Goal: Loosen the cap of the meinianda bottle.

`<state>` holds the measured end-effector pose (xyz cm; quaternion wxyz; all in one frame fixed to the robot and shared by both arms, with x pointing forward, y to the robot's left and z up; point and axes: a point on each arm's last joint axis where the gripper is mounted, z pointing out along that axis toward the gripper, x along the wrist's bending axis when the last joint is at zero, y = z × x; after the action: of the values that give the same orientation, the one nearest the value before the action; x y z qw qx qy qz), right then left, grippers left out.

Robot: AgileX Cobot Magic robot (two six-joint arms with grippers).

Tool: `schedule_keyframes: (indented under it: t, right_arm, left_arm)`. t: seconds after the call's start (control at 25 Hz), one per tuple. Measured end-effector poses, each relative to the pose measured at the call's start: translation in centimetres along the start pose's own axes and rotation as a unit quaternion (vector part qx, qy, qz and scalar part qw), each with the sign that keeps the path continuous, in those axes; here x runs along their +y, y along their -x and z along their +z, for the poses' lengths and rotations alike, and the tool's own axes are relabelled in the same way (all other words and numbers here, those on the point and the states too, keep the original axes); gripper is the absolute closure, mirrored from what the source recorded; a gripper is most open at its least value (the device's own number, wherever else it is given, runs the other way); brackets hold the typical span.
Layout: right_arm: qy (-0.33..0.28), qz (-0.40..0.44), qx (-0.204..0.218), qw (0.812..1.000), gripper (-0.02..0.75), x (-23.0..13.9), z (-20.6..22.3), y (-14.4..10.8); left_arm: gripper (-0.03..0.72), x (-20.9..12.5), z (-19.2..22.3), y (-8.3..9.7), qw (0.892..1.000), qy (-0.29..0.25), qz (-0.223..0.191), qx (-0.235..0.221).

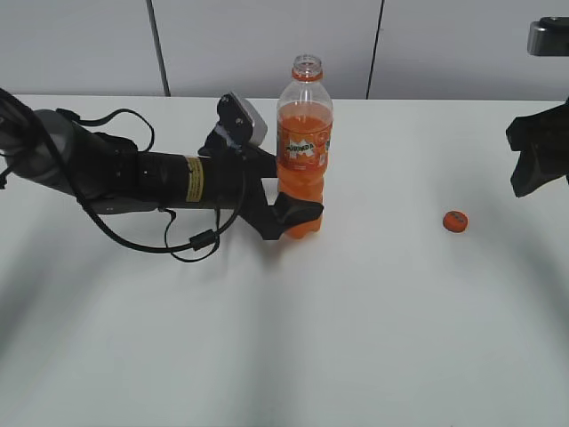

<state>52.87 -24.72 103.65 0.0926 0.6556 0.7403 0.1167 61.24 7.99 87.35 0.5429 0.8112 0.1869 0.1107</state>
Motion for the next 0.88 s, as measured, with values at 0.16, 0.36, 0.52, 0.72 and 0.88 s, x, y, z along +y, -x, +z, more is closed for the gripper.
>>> schedule_keyframes:
  t: [0.16, 0.36, 0.52, 0.72, 0.88]
  right_arm:
    - [-0.002, -0.001, 0.000, 1.000, 0.266, -0.1, -0.1, 0.0]
    - [0.013, 0.002, 0.007, 1.000, 0.266, -0.2, -1.1, -0.1]
    - [0.030, 0.003, 0.009, 0.999, 0.266, -0.4, -2.2, -0.1]
    - [0.053, 0.003, 0.010, 0.999, 0.266, -0.6, -3.3, -0.1]
    - [0.059, 0.003, 0.010, 0.998, 0.266, -0.7, -3.6, -0.1]
  left_arm:
    - [0.102, 0.2, -1.0, -0.5, 0.999, -0.041, 0.020, 0.004]
    - [0.106, 1.5, -2.6, -1.0, 0.997, -0.062, 0.050, -0.003]
    - [0.106, 2.2, -3.7, -1.3, 0.995, -0.089, 0.054, 0.004]
    - [0.106, 3.3, -5.1, -1.9, 0.988, -0.137, 0.053, 0.052]
    - [0.106, 4.3, -6.7, -3.4, 0.972, -0.167, 0.002, 0.165]
